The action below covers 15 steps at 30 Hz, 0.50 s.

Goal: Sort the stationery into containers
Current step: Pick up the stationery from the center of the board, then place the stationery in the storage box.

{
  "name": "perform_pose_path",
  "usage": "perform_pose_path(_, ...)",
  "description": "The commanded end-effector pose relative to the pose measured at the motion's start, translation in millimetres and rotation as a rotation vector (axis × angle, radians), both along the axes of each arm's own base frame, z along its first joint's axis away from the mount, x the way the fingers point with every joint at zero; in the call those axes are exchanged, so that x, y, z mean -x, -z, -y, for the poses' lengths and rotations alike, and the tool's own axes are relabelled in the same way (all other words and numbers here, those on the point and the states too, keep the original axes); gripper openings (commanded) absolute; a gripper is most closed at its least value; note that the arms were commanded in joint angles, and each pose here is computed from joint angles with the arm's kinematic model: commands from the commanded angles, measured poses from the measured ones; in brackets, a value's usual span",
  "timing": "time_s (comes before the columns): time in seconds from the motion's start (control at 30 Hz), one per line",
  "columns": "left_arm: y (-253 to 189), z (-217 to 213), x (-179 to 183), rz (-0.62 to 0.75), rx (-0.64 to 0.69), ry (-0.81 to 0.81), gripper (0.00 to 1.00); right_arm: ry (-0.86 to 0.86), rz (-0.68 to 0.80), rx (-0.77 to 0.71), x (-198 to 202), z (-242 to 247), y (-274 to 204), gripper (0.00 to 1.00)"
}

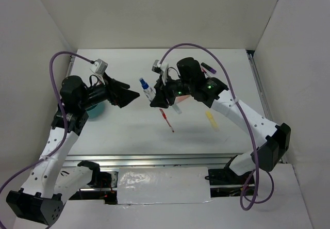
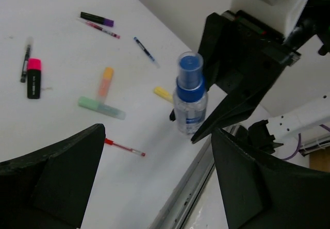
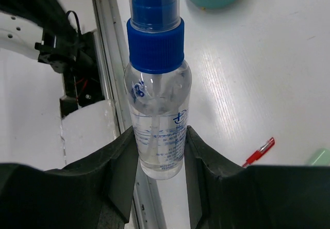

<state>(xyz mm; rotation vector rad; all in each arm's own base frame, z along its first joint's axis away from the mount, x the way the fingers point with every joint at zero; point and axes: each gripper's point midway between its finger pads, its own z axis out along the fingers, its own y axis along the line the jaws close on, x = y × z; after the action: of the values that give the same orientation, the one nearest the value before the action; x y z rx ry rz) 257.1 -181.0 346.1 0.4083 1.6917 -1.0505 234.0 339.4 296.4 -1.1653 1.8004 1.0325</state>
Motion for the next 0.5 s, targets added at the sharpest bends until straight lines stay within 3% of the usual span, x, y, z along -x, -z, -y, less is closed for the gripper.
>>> perform_pose_path(0.0,-20,12,2,0.035,0.089,0.044,0.96,-0.036,0.023,-0.129,4,-19,-38,0.00)
perform_pose_path(0.27,-17,17,-7,-0.011,0.142,0.042,0.93,-0.092,0.008,-0.136,18,-34,-35,0.00)
perform_pose_path(0.47,-22,24,-10,-0.004,0.170,0.074,0.73,-0.093,-0.021,-0.137,20,-42,-35,0.00)
